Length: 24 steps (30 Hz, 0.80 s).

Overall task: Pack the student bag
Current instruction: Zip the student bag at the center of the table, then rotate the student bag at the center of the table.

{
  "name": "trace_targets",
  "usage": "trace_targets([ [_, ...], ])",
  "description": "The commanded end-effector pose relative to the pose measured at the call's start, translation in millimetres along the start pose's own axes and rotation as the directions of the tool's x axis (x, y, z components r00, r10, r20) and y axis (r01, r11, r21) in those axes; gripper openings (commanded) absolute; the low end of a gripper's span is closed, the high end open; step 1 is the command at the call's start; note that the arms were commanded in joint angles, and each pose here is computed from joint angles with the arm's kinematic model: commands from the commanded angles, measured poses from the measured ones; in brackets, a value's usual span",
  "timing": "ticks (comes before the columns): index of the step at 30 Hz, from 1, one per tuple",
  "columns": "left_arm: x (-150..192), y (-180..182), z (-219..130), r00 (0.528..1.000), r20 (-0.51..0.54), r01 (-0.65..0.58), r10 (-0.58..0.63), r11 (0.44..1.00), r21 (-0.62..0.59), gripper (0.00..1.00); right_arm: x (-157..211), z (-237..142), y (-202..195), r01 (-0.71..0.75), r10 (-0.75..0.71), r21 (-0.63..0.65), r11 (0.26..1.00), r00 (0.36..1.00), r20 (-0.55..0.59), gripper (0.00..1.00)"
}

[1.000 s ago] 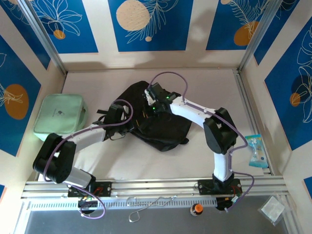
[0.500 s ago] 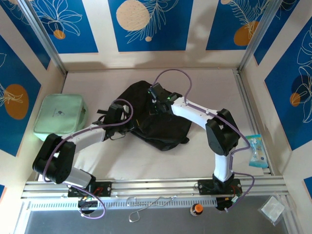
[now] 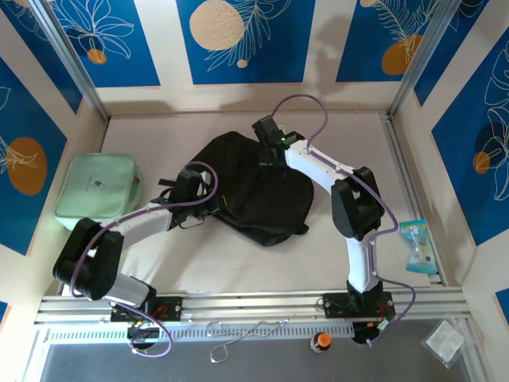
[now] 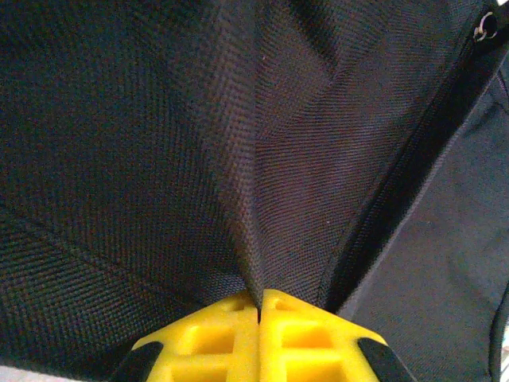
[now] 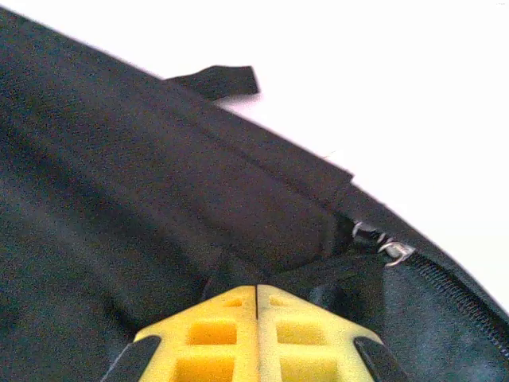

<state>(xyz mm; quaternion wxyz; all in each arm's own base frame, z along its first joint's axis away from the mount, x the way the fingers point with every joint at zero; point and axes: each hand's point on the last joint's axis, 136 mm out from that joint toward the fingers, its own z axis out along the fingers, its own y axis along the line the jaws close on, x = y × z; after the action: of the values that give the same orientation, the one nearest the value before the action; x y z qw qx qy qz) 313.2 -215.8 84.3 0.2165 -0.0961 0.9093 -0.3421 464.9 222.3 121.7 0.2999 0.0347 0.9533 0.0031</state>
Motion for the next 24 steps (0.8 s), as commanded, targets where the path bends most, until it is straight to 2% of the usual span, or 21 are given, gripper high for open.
trace_targets([
  [1,0.1,0.4,-3.0,1.0,-0.02,-0.019,0.019,1.0,-0.003,0.0,-9.1,8.1,-45.2,-0.11,0.112,0.173,0.979,0.994,-0.004,0.0],
  [7,-10.8,-6.2,1.0,0.998,-0.022,-0.066,0.066,0.998,-0.017,0.0,3.0,8.4,-59.7,-0.165,0.178,0.194,0.967,0.983,-0.049,0.0],
  [13,-45.5,-26.2,21.9,0.985,-0.033,-0.172,0.171,0.984,-0.043,0.0,22.8,-6.1,-84.2,-0.248,0.263,0.182,0.952,0.962,-0.066,0.0],
  [19,-84.4,-62.3,45.6,0.979,-0.016,-0.201,0.201,0.98,0.009,0.0,24.6,-10.6,-95.1,-0.303,0.306,0.055,0.951,0.951,-0.04,0.0],
  [22,-96.5,-66.5,54.9,0.98,-0.014,-0.197,0.197,0.98,-0.007,0.1,14.7,-12.8,-94.4,-0.303,0.302,-0.011,0.953,0.952,-0.048,0.0],
  [23,-102.1,-66.0,52.3,0.98,0.001,-0.201,0.201,0.979,-0.034,0.17,10.4,-17.2,-93.4,-0.288,0.287,-0.028,0.957,0.957,-0.041,0.06],
  [24,-108.5,-65.7,46.4,0.977,0.022,-0.211,0.213,0.976,-0.062,0.25,4.5,-24.9,-92.8,-0.27,0.269,-0.046,0.962,0.963,-0.019,0.19],
])
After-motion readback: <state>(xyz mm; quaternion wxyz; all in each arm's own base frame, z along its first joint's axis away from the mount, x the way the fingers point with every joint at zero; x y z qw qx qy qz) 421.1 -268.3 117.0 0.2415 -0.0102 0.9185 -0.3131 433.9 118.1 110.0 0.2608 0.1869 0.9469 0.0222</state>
